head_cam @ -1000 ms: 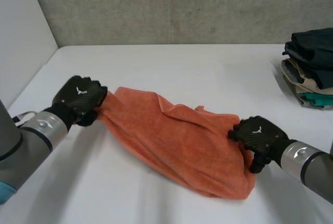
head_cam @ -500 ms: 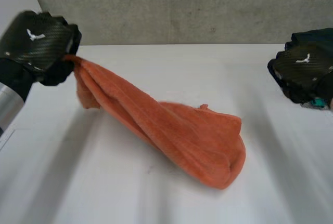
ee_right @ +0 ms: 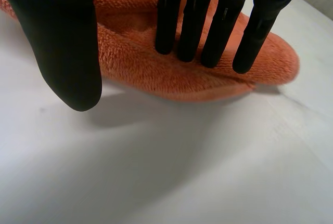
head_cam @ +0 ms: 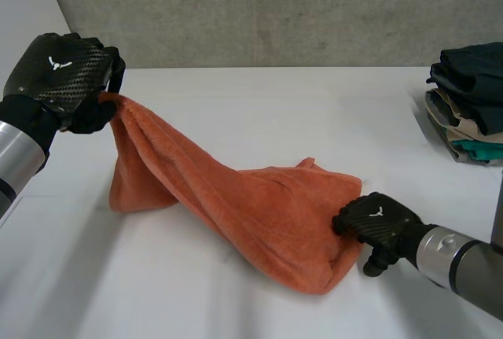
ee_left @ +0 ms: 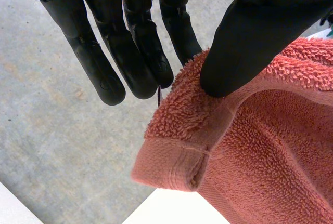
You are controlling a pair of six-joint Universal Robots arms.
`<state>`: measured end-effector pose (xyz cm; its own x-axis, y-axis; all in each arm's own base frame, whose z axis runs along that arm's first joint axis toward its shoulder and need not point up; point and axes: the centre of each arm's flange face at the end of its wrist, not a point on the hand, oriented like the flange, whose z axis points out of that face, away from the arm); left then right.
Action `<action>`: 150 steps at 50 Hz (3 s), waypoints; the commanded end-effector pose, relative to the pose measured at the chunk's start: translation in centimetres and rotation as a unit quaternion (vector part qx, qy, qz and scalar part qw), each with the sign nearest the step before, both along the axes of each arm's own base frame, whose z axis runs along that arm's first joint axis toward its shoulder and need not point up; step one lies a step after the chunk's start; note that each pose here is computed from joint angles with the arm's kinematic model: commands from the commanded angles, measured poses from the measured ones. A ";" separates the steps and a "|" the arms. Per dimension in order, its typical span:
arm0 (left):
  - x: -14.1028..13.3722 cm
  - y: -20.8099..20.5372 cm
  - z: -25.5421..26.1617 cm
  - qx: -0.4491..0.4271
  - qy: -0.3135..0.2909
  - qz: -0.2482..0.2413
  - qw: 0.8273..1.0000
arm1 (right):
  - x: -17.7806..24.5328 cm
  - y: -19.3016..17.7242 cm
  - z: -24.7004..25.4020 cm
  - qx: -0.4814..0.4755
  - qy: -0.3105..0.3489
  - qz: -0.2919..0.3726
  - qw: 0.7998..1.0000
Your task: Fold the laundry.
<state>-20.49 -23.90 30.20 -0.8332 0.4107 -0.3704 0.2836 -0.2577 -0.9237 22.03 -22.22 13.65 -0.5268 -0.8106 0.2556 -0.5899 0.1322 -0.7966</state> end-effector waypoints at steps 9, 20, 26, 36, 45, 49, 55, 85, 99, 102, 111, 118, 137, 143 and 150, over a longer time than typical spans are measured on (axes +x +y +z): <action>0.2 0.0 0.3 -0.005 0.001 0.004 1.000 | 2.2 -1.3 -1.4 -0.029 -0.019 0.022 0.999; 0.4 0.5 1.9 -0.029 0.006 0.009 1.000 | -1.7 -4.1 13.5 -0.225 -0.052 -0.090 0.969; 0.8 2.1 3.8 -0.025 0.005 0.015 1.000 | -4.6 -3.3 21.6 -0.272 -0.030 -0.128 0.953; 0.9 2.6 2.6 0.037 -0.008 0.017 0.999 | -3.4 -3.6 20.0 -0.232 0.076 -0.078 0.967; -0.8 -4.2 -2.4 0.107 -0.050 0.024 0.993 | -0.4 -9.0 13.3 -0.185 0.147 -0.103 0.966; -2.5 -8.7 -3.2 0.072 -0.087 0.039 0.993 | 0.8 -12.9 13.0 -0.256 0.118 -0.121 0.952; -5.5 -15.2 1.5 -0.119 -0.078 0.076 0.987 | 2.4 -18.0 17.4 -0.436 0.016 -0.173 0.883; -4.8 -16.2 -11.7 -0.044 -0.083 0.091 0.991 | 4.1 -18.8 4.8 -0.338 0.006 -0.144 0.930; -2.3 -11.3 -13.9 0.051 -0.151 0.093 0.983 | 2.6 -14.7 2.1 -0.179 0.067 -0.127 0.973; -1.7 -10.3 -13.2 0.052 -0.146 0.095 0.983 | 2.5 -14.1 2.0 -0.150 0.038 -0.128 0.980; -1.8 -9.3 -12.5 0.050 -0.143 0.092 0.984 | -0.6 -15.6 1.7 -0.036 -0.101 -0.236 0.966; -1.4 -9.8 -12.2 0.045 -0.141 0.099 0.984 | -1.9 -15.4 0.8 -0.011 -0.100 -0.254 0.962; -1.1 -10.6 -11.8 0.037 -0.138 0.106 0.984 | -2.8 -16.2 -2.2 -0.063 0.000 -0.182 0.981; -1.2 -10.7 -11.5 0.032 -0.137 0.106 0.984 | -2.8 -16.8 -2.2 -0.070 -0.004 -0.183 0.981; -1.4 -10.7 -11.3 0.029 -0.136 0.105 0.985 | -2.7 -17.5 -1.9 -0.081 -0.009 -0.184 0.980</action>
<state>-21.76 -34.60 18.72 -0.7747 0.2686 -0.5724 0.5654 -0.1111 -0.8173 19.23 -39.16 11.42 -0.7762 -0.5237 0.3511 -0.5203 0.2174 -0.8258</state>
